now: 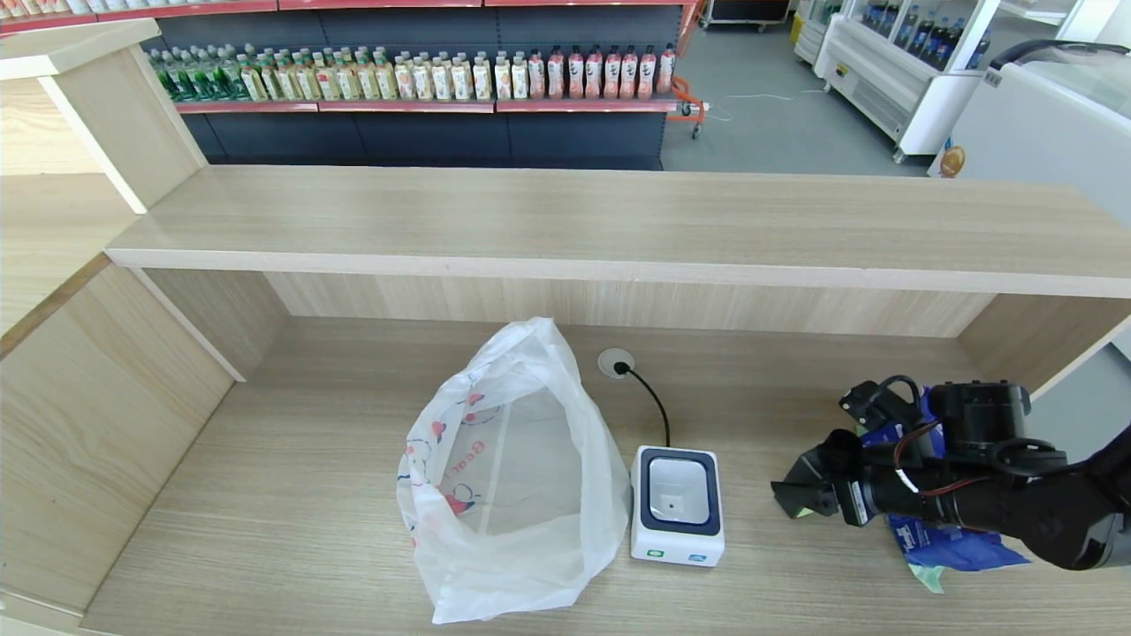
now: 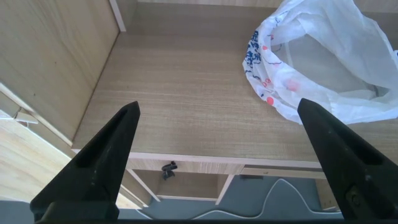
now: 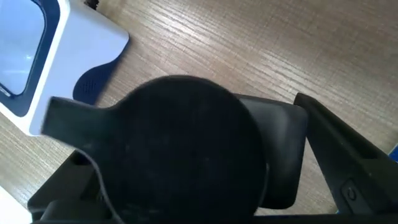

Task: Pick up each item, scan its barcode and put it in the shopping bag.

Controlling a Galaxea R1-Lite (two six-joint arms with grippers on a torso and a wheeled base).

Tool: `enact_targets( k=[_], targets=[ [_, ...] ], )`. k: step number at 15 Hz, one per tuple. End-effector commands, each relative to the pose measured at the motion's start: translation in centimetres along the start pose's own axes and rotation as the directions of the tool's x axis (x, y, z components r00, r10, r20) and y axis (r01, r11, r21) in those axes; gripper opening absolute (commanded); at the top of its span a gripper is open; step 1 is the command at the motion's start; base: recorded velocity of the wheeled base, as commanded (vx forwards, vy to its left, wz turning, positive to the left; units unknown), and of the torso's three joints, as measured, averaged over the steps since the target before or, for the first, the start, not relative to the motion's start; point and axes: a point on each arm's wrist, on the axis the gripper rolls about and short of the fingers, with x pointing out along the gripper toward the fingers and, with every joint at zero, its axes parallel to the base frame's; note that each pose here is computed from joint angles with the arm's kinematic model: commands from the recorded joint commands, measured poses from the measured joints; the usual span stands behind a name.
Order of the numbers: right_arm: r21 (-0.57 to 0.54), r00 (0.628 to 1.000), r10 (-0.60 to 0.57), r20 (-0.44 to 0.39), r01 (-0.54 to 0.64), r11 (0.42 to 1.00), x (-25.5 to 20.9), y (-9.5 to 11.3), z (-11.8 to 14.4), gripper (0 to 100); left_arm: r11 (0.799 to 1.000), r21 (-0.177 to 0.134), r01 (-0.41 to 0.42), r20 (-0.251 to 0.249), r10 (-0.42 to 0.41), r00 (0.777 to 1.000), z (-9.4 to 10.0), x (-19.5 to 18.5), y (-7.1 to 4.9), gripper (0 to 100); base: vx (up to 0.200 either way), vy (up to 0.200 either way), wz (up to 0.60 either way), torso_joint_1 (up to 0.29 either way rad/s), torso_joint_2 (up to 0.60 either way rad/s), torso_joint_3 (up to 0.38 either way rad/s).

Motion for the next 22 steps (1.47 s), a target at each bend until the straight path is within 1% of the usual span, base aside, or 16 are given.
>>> enact_targets(
  k=[1, 3, 4, 9, 12, 14, 16, 19, 20, 22],
  targets=[
    [0.004, 0.999, 0.031, -0.012, -0.031, 1.000, 1.0, -0.2, -0.4, 100, 1.000, 0.000, 0.002, 0.000, -0.002, 1.000, 0.0, 0.0, 0.0, 100, 0.000, 0.000, 0.00, 0.000, 0.00, 0.000],
    [-0.003, 0.998, 0.060, 0.003, -0.060, 0.998, 1.3, -0.1, -0.4, 100, 1.000, 0.000, 0.002, 0.000, -0.002, 1.000, 0.0, 0.0, 0.0, 100, 0.000, 0.000, 0.00, 0.000, 0.00, 0.000],
    [-0.003, 0.997, 0.077, 0.005, -0.077, 0.997, 1.4, -0.1, -0.6, 0, 1.000, 0.000, 0.000, 0.000, 0.000, 1.000, 0.0, 0.0, 0.0, 100, 0.000, 0.000, 0.00, 0.000, 0.00, 0.000],
    [-0.020, 0.996, 0.087, 0.026, -0.086, 0.996, 1.7, 0.0, -0.3, 0, 1.000, 0.000, 0.002, 0.000, -0.002, 1.000, 0.0, 0.0, 0.0, 100, 0.000, 0.000, 0.00, 0.000, 0.00, 0.000],
    [-0.051, 0.995, 0.073, 0.061, -0.070, 0.996, 1.7, -0.2, 0.9, 0, 1.000, 0.000, 0.000, 0.000, 0.000, 1.000, 0.0, 0.0, 0.0, 100, 0.000, 0.000, 0.00, 0.000, 0.00, 0.000],
    [-0.096, 0.988, 0.095, 0.119, -0.084, 0.992, 0.5, 1.0, 2.8, 0, 1.000, 0.000, 0.000, 0.000, 0.000, 1.000, 0.0, 0.0, 0.0, 100, 0.000, 0.000, 0.00, 0.000, 0.00, 0.000],
    [-0.155, 0.965, 0.172, 0.196, -0.143, 0.978, -2.2, 3.0, 4.7, 0, 1.000, 0.000, 0.000, 0.000, 0.000, 1.000, 0.0, 0.0, 0.0, 100, 0.000, 0.000, 0.00, 0.000, 0.00, 0.000],
    [-0.288, 0.922, 0.244, 0.299, -0.156, 0.945, -6.9, 7.0, 7.3, 0, 1.000, 0.000, 0.002, 0.000, -0.002, 1.000, 0.0, 0.0, 0.0, 100, 0.000, 0.000, 0.00, 0.000, 0.00, 0.000],
    [-0.347, 0.881, 0.338, 0.330, -0.220, 0.912, -10.0, 9.8, 8.4, 0, 1.000, 0.000, 0.000, 0.000, 0.000, 1.000, 0.0, 0.0, 0.0, 100, 0.000, 0.000, 0.00, 0.000, 0.00, 0.000],
    [-0.438, 0.809, 0.475, 0.347, -0.308, 0.845, -14.8, 13.3, 9.4, 0, 1.000, 0.000, 0.000, 0.000, 0.000, 1.000, 0.0, 0.0, 0.0, 100, 0.000, 0.000, 0.00, 0.000, 0.00, 0.000]
  ],
)
